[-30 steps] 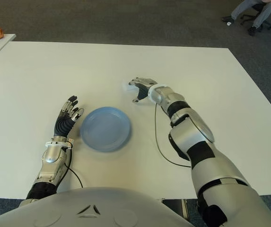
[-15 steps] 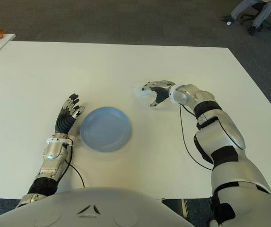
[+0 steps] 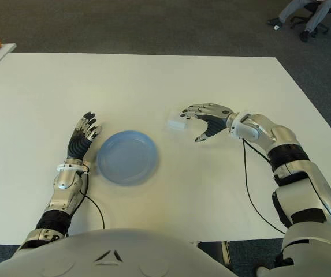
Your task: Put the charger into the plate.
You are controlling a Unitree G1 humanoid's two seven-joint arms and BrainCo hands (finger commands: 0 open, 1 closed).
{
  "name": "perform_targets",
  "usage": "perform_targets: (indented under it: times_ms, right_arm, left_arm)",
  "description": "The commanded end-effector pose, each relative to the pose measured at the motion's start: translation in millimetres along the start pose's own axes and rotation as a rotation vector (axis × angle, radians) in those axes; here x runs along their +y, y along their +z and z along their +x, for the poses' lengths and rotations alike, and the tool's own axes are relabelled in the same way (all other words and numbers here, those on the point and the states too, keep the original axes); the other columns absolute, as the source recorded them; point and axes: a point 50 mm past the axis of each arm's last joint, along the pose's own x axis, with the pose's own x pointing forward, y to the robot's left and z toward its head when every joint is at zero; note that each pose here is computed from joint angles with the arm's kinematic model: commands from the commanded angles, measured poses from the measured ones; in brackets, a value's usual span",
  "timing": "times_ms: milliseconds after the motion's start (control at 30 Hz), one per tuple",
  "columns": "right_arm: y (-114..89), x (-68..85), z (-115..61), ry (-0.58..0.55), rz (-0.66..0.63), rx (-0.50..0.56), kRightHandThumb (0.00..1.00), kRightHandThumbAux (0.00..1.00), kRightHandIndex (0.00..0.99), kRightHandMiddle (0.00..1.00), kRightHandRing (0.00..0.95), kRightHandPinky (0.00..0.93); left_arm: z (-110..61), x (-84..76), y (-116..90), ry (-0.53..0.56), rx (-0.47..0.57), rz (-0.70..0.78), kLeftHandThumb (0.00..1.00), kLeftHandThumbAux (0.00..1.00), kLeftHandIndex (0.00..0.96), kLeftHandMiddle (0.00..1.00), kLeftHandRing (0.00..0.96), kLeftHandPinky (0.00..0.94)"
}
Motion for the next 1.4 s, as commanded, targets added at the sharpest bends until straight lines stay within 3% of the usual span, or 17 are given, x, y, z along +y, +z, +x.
perform_targets:
  times_ms: [33, 833, 1100, 1400]
  right_arm:
    - [4, 1.9, -8.7, -0.016, 0.014, -0.013, 0.000, 0.674, 0.000, 0.035, 0.000, 0.000]
    - [14, 12.7, -23.9, -0.087, 0.049, -0.018, 0.000, 0.744, 0.000, 0.036, 0.005, 0.000]
    - [17, 11.1, -21.6, -0.135, 0.045, -0.018, 0.000, 0.662, 0.000, 0.032, 0.002, 0.000]
    - [22, 4.8, 0.0, -0.305, 0.060, 0.013, 0.034, 0.517, 0.000, 0.004, 0.000, 0.000]
  left_arm:
    - [-18.9, 2.1, -33, -0.001, 0.179, -0.009, 0.000, 0.535, 0.042, 0.098, 0.093, 0.098]
    - [-12.3, 5.7, -36, 0.007, 0.189, 0.017, 0.000, 0.538, 0.042, 0.098, 0.092, 0.103]
    - [-12.1, 6.7, -36, 0.004, 0.193, 0.029, 0.000, 0.535, 0.046, 0.107, 0.101, 0.110]
    - [-11.2, 6.8, -37, -0.008, 0.200, 0.034, 0.000, 0.527, 0.036, 0.103, 0.097, 0.101]
